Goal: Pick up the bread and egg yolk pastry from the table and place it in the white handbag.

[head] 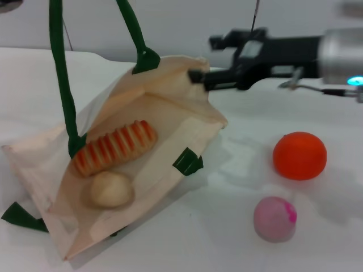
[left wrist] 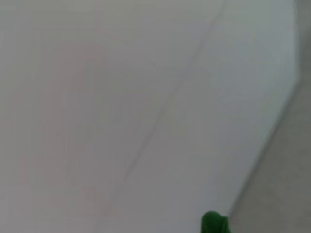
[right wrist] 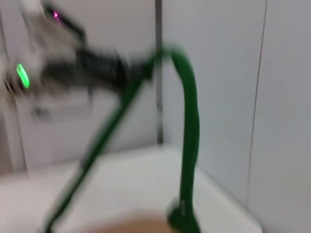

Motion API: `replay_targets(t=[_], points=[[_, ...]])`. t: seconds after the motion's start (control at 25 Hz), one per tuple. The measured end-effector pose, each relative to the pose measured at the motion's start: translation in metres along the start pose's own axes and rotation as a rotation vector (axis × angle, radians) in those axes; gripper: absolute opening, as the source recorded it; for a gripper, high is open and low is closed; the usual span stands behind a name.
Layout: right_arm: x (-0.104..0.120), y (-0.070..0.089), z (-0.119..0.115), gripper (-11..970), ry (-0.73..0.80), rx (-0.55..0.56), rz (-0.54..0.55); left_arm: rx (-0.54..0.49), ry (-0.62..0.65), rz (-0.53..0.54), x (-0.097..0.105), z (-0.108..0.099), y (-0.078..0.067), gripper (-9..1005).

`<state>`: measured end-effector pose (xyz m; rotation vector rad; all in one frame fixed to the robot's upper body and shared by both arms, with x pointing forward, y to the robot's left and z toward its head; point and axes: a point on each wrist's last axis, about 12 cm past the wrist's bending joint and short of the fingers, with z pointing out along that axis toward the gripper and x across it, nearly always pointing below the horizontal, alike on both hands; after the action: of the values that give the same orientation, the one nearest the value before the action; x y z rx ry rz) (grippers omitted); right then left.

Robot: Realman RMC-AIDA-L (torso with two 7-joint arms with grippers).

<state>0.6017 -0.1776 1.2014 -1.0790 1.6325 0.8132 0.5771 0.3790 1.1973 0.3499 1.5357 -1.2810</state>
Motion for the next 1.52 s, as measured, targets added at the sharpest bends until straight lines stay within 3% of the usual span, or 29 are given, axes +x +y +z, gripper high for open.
replay_targets(t=[0.28,0.44,0.6,0.64,0.68,0.8,1.08,1.32,1.52], points=[[0.018,-0.011,-0.038,897,-0.312,-0.034,0.039,-0.237,-0.012,-0.011,0.015,0.001,0.028,238],[0.031,-0.017,-0.047,897,-0.370,0.016,0.019,-0.373,-0.015,0.014,0.026,0.003,0.043,241],[0.046,-0.020,-0.047,898,-0.422,0.090,-0.019,-0.535,-0.018,0.109,0.045,0.005,0.059,243],[0.050,-0.021,-0.047,898,-0.437,0.116,-0.023,-0.543,-0.019,0.114,0.046,0.005,0.060,278],[0.055,-0.022,-0.047,898,-0.450,0.144,-0.027,-0.616,-0.026,0.152,0.054,0.006,0.066,313],[0.070,-0.026,-0.048,896,-0.494,0.256,-0.050,-0.711,-0.060,0.216,0.066,0.006,0.072,419],[0.108,-0.033,-0.042,893,-0.543,0.623,-0.098,-0.842,-0.243,0.424,0.101,0.005,0.066,582],[0.131,-0.037,-0.054,892,-0.556,0.951,-0.012,-0.993,-0.345,0.452,0.119,0.003,0.065,724],[0.141,-0.037,-0.063,891,-0.559,1.031,0.047,-1.018,-0.376,0.437,0.124,0.002,0.064,868]])
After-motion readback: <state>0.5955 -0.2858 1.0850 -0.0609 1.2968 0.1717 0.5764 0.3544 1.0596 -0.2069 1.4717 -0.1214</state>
